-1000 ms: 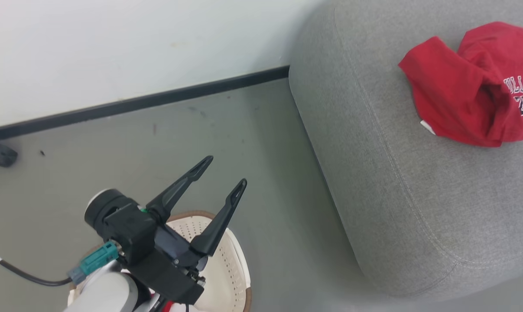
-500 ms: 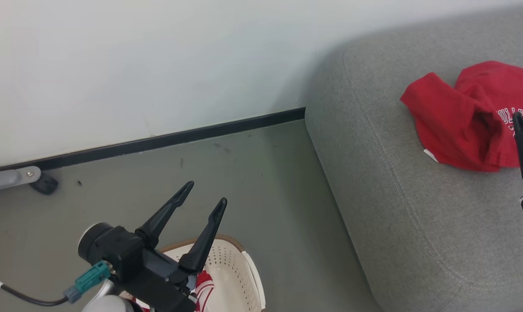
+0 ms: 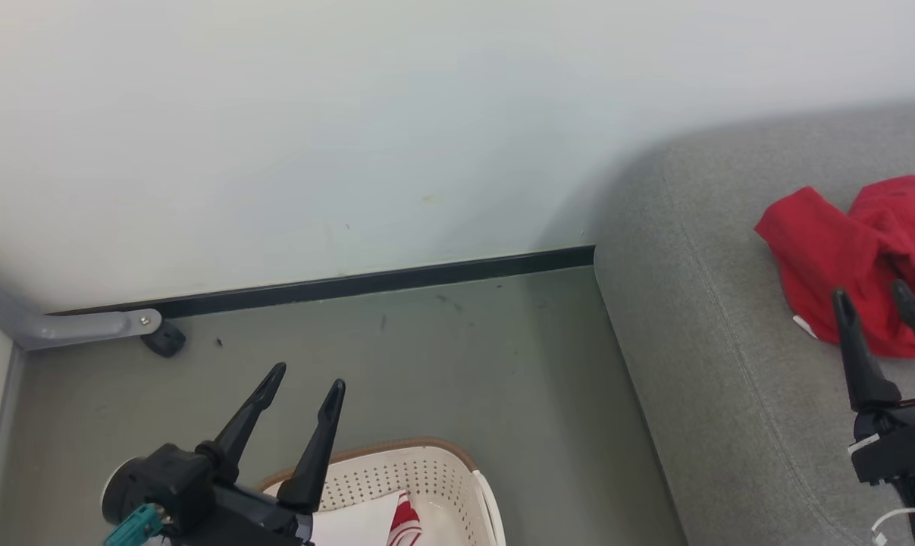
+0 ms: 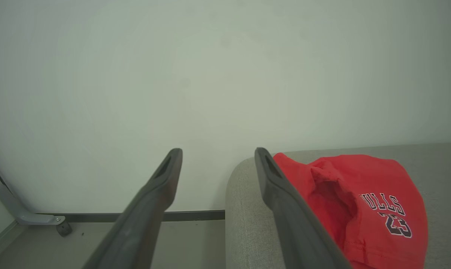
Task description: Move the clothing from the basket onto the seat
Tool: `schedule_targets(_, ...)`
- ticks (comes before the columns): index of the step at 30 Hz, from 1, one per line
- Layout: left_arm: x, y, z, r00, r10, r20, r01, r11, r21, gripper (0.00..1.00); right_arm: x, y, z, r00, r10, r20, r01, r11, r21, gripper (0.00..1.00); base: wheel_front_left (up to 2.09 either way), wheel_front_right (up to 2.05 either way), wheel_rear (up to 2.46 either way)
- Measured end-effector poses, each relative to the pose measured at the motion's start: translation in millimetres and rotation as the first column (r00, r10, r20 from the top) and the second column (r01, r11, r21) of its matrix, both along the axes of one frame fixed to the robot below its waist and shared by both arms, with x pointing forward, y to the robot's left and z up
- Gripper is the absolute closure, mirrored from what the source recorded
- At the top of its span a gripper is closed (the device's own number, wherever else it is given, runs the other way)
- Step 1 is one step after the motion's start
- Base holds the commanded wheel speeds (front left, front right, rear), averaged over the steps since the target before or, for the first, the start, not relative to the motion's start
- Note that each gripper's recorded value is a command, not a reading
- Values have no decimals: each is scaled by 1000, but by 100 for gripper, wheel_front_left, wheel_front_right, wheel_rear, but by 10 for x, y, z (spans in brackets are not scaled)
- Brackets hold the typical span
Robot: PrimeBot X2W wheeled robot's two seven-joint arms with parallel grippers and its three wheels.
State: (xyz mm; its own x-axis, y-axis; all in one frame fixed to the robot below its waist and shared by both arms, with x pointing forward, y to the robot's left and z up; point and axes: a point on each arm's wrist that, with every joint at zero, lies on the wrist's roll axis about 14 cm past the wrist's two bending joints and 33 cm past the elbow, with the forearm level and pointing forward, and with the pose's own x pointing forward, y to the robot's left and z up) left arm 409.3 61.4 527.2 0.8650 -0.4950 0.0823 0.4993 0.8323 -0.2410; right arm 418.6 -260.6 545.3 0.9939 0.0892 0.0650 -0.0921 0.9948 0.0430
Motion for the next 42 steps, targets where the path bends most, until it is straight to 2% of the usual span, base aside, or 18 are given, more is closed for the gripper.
schedule_targets(9, -158, 479, -37, 985, 167, -32, -168, 986, -8, 0, -173, 471, 51, 996, 70, 47, -74, 993, 87, 0, 0, 0, 0)
schedule_targets(18, -424, 894, -137, 946, 315, -72, -316, 948, -14, 0, -350, 791, -37, 992, 120, 39, -124, 986, 116, 0, 0, 0, 0)
schedule_targets(25, -491, 1007, -58, 930, 363, -56, -366, 930, -44, 0, -520, 983, -293, 990, 139, -31, -132, 977, 169, 0, 0, 0, 0)
schedule_targets(42, -513, 1047, -76, 918, 391, -59, -394, 918, -50, 0, -499, 996, -201, 992, 124, 7, -124, 982, 142, 0, 0, 0, 0)
